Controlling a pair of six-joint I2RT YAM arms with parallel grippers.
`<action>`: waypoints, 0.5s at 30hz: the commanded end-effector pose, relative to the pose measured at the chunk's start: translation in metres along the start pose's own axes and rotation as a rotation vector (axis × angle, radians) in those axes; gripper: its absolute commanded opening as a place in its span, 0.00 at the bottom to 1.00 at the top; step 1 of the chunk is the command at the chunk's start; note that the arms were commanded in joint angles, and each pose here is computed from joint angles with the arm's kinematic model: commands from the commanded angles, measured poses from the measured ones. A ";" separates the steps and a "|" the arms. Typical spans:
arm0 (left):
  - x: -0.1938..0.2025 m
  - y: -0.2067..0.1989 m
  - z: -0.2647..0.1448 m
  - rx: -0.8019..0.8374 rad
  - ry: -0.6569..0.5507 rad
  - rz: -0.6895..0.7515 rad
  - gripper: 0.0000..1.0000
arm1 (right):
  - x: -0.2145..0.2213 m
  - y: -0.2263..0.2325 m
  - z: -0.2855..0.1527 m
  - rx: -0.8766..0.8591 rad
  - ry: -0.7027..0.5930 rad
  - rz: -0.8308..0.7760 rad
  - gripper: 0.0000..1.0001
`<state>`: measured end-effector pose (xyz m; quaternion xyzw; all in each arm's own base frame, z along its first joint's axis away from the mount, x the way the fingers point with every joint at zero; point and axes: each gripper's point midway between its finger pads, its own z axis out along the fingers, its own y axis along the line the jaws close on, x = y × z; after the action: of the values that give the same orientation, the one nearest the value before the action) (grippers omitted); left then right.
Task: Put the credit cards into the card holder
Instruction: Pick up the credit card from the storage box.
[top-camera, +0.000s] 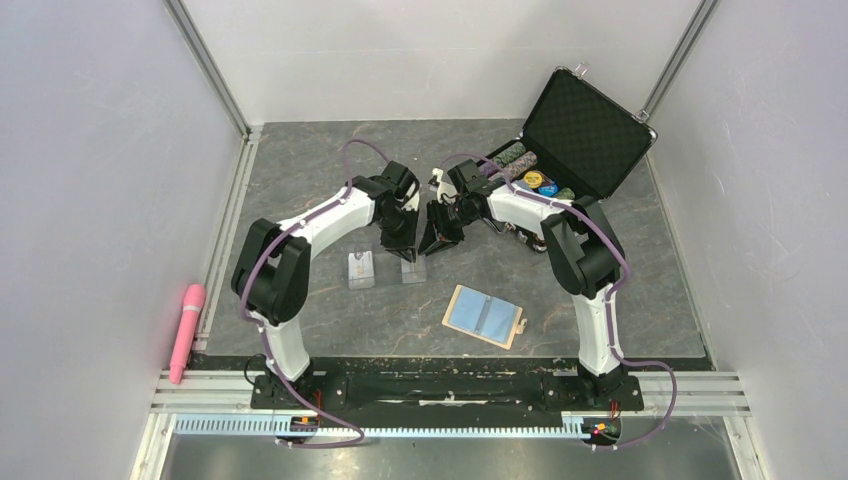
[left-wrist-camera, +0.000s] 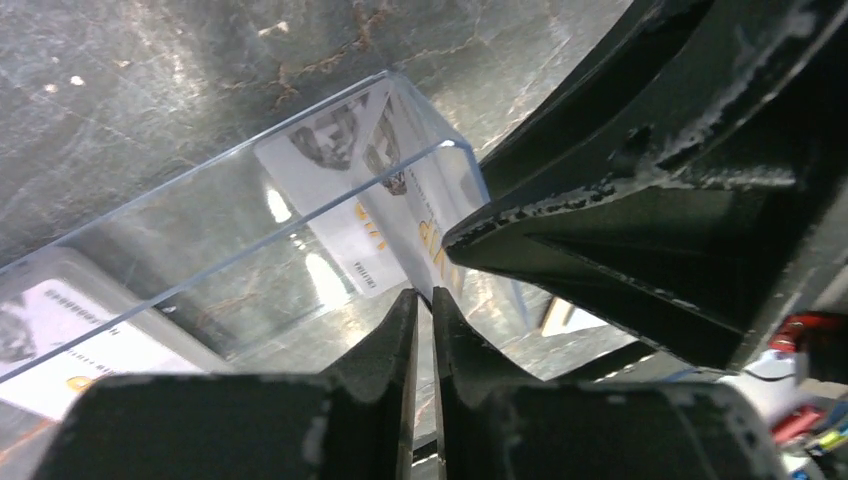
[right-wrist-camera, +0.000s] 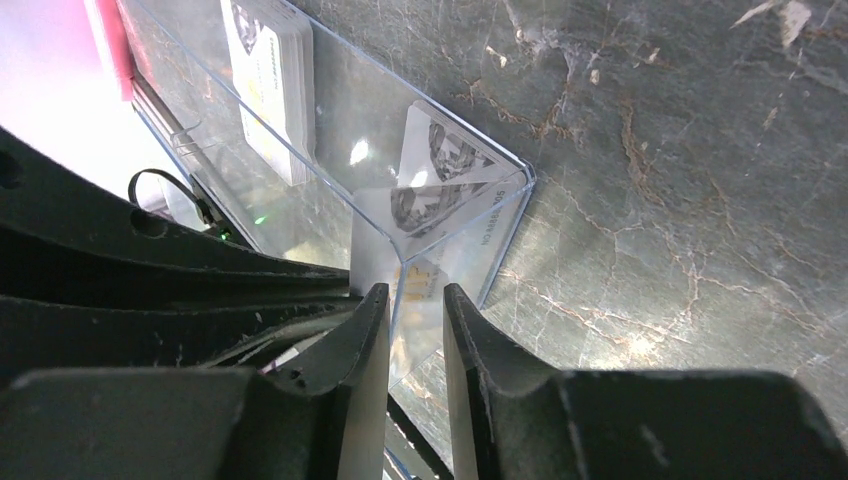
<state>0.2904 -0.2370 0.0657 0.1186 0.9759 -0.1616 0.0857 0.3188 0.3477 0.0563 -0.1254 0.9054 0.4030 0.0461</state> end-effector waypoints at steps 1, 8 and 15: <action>-0.024 -0.029 0.008 0.166 -0.095 -0.067 0.17 | 0.008 0.010 0.000 -0.015 0.013 -0.061 0.25; -0.014 -0.012 0.023 0.101 -0.054 -0.088 0.17 | 0.010 0.010 -0.002 -0.011 0.010 -0.065 0.25; -0.020 -0.006 0.000 0.055 -0.127 -0.083 0.02 | 0.007 0.016 -0.011 -0.005 -0.020 -0.089 0.25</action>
<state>0.2900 -0.2480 0.0554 0.0817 0.9728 -0.2014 0.0807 0.3187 0.3464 0.0577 -0.1334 0.9050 0.3995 0.0597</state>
